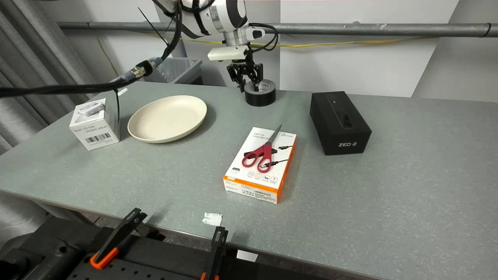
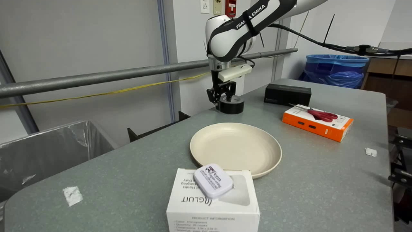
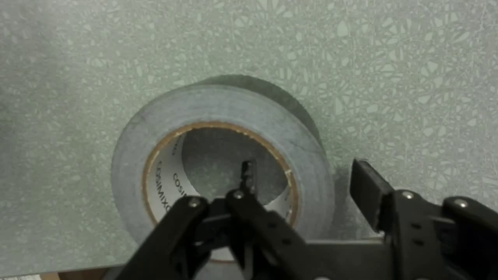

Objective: Put the black masking tape on the cream plate

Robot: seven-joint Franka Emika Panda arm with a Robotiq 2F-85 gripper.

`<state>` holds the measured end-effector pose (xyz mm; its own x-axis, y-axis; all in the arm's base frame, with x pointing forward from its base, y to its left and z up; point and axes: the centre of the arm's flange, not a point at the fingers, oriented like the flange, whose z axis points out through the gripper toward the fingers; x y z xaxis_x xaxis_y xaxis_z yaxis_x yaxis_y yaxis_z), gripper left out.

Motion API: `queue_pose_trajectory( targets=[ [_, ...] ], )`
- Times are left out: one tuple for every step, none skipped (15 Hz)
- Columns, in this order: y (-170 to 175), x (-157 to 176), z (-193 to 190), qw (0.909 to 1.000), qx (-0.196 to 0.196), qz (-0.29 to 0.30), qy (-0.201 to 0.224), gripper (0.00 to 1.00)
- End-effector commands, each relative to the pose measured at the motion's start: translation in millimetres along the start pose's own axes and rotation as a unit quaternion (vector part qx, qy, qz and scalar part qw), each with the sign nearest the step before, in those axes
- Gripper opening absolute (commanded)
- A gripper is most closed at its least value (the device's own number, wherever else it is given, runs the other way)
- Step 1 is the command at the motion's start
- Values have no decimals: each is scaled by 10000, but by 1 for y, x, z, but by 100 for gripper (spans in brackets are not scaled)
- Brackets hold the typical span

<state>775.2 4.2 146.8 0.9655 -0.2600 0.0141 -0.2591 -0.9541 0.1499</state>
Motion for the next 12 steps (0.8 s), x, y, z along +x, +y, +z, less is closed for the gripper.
queue_pose_trajectory(
  targets=[
    [-2,33,-10,9997,160,155,-72,33],
    [1,33,-19,9996,208,171,-66,27],
    [4,31,-30,9994,272,193,-3,17],
    [6,29,-40,9993,305,232,27,11],
    [6,24,-52,9990,417,177,29,3],
    [5,20,-62,9987,466,173,90,5],
    [2,11,-75,9986,485,121,188,6],
    [-2,1,-87,9984,498,25,281,6],
    [-6,-9,-99,9980,495,-66,396,6],
    [-12,-27,-114,9971,492,-260,522,6],
    [-20,-38,-124,9959,490,-411,637,6],
    [-32,-52,-134,9939,502,-635,751,6]
  ],
)
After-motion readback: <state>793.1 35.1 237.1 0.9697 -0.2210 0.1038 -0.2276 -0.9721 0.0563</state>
